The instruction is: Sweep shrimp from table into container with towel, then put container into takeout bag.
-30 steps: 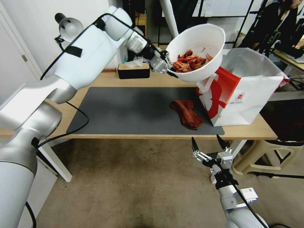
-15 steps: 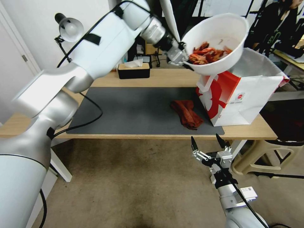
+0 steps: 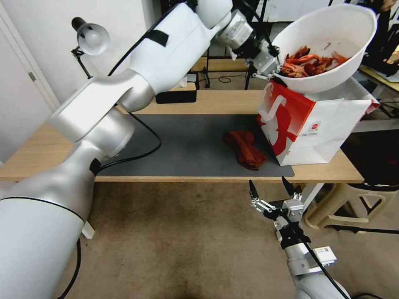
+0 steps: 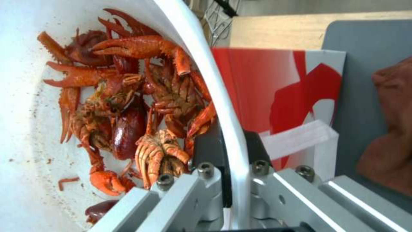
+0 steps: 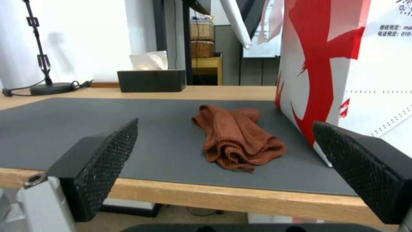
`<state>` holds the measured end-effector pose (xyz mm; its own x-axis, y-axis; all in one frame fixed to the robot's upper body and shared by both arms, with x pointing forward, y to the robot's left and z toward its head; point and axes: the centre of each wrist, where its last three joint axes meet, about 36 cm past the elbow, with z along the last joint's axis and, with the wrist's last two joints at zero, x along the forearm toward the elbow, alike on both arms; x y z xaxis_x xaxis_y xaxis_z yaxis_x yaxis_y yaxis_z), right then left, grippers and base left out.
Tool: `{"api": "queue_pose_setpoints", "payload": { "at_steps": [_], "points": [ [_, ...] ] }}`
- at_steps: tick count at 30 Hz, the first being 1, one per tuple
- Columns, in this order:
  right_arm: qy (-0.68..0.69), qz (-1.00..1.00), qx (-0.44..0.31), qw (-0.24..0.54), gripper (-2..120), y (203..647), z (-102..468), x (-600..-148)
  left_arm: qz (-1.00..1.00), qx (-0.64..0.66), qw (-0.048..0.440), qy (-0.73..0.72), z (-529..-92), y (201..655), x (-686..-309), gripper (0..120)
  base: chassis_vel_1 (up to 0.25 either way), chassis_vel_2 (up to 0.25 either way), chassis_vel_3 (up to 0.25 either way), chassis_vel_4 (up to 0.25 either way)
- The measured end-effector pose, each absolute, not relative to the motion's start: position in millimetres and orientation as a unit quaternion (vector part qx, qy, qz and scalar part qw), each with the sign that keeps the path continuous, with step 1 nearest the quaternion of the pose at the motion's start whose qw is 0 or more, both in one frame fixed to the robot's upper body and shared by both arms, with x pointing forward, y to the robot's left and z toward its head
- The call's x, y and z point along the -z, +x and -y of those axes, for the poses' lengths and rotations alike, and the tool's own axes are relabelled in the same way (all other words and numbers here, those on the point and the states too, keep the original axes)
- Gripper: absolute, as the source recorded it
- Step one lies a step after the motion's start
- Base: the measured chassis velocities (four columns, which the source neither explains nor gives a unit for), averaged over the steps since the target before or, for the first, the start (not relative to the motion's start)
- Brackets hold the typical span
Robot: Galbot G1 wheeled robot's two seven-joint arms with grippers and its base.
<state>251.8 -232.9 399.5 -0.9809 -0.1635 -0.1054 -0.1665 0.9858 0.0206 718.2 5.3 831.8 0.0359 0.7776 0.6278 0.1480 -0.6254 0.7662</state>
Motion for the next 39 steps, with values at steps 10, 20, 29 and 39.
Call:
{"api": "queue_pose_setpoints", "payload": {
  "at_steps": [10,20,29,39],
  "points": [
    [-0.085,-0.995,-0.017,0.052,100,249.7,229.0,-399.6,-0.386,-0.595,0.261,0.655,-4.9,734.6,-827.3,0,0.0,0.0,0.0,0.0],
    [-0.086,-0.995,-0.018,0.053,100,248.8,227.3,-396.5,-0.409,-0.586,0.28,0.641,-6.9,738.1,-817.9,0,0.0,0.0,0.0,0.0],
    [-0.087,-0.995,-0.016,0.053,100,248.5,226.3,-395.2,-0.416,-0.579,0.276,0.645,-5.8,741.8,-794.8,0,0.0,0.0,0.0,0.0],
    [-0.088,-0.995,-0.017,0.051,100,248.3,223.9,-392.2,-0.415,-0.577,0.269,0.651,-5.2,744.1,-777.3,0,0.0,0.0,0.0,0.0]
  ]
}}
